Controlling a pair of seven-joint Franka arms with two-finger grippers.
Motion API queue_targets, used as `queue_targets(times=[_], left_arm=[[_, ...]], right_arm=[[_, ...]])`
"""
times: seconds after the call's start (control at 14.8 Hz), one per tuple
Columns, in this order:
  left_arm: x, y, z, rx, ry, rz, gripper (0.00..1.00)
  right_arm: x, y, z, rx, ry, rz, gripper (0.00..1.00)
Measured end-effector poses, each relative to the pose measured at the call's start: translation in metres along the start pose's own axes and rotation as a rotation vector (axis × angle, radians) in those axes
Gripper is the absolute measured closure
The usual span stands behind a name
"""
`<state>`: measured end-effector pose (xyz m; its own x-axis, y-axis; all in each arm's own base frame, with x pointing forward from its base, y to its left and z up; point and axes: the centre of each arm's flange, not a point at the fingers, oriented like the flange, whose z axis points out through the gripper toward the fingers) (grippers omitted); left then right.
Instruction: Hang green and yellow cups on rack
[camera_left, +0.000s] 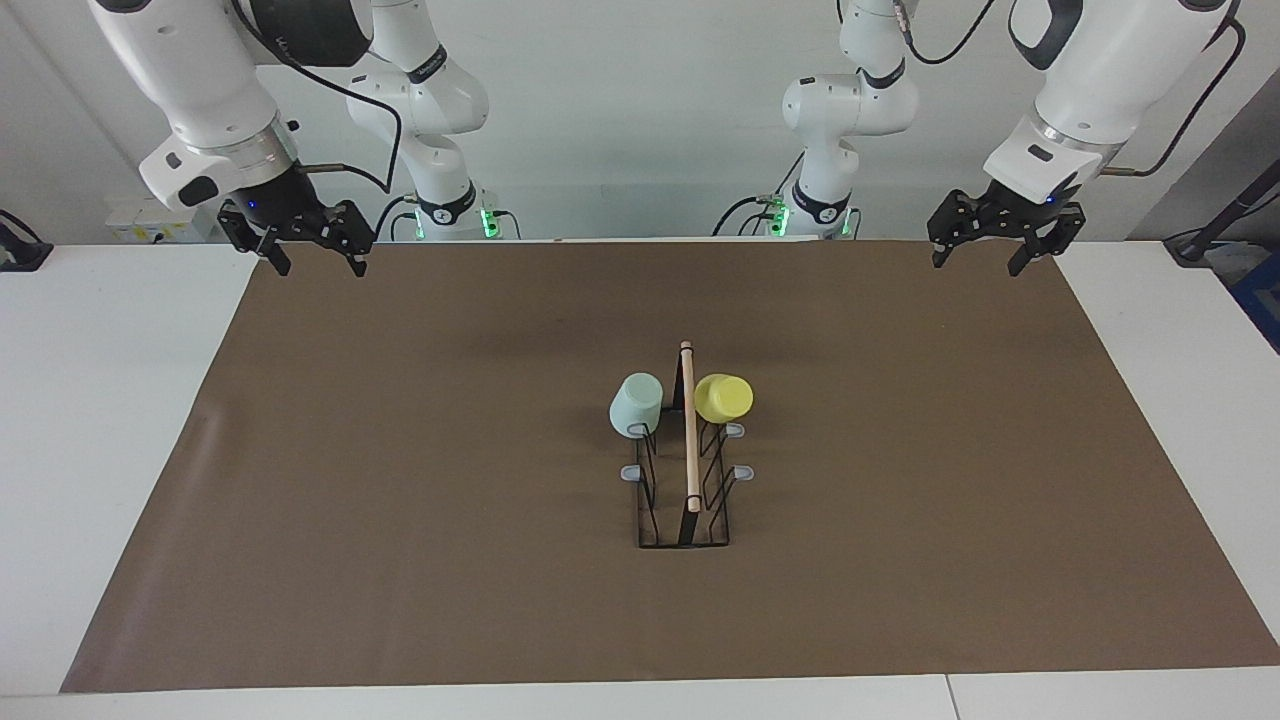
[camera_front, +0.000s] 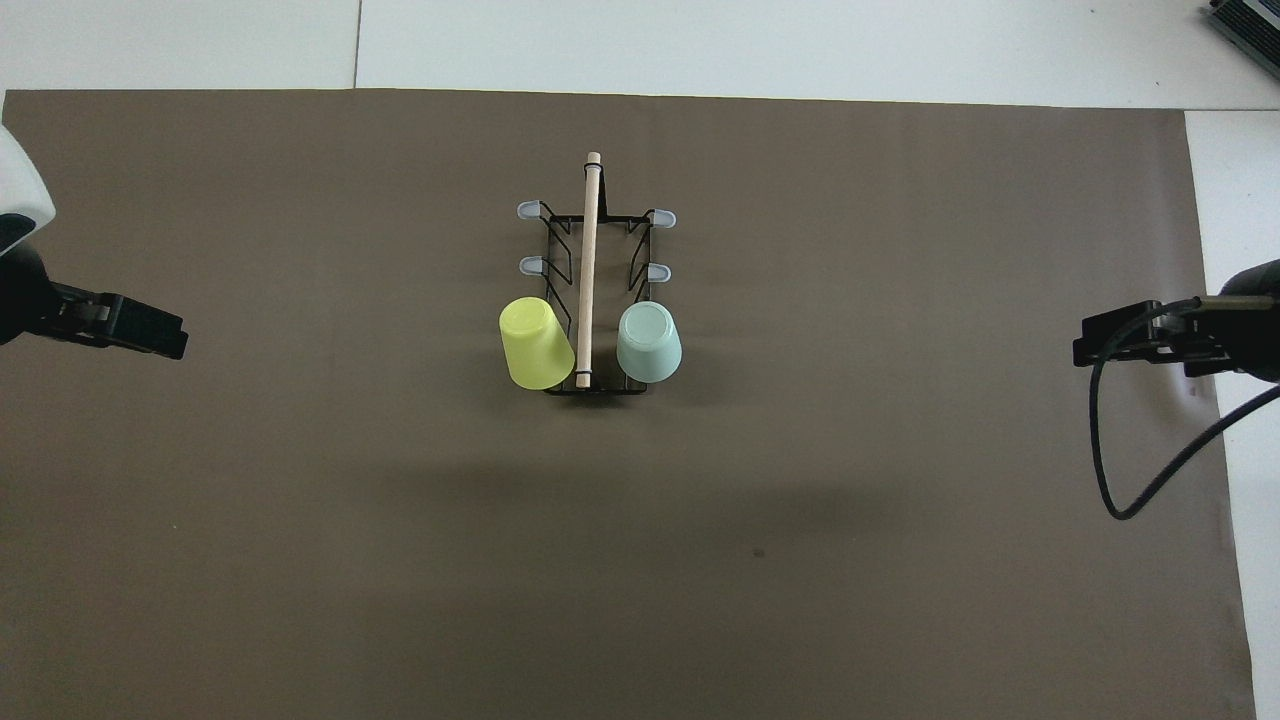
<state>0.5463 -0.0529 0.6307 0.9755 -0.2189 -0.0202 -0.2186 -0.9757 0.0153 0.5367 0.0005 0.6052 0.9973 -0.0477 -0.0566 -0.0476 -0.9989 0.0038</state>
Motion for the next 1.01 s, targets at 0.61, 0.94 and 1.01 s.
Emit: queue_targets(times=[0.61, 0.94, 1.01], left_arm=[[0.0006, -0.0011, -0.0006, 0.001, 0.007, -0.002, 0.00], [0.0001, -0.0057, -0.0007, 0.001, 0.008, -0.010, 0.00], [0.0001, -0.0062, -0.0008, 0.001, 0.008, -0.011, 0.00]], right_arm=[[-0.0018, 0.0023, -0.0071, -0.007, -0.031, 0.002, 0.00], [0.0012, -0.0023, -0.0046, -0.007, -0.026, -0.004, 0.00], [0.0014, -0.0031, -0.0047, -0.007, -0.024, -0.004, 0.00]])
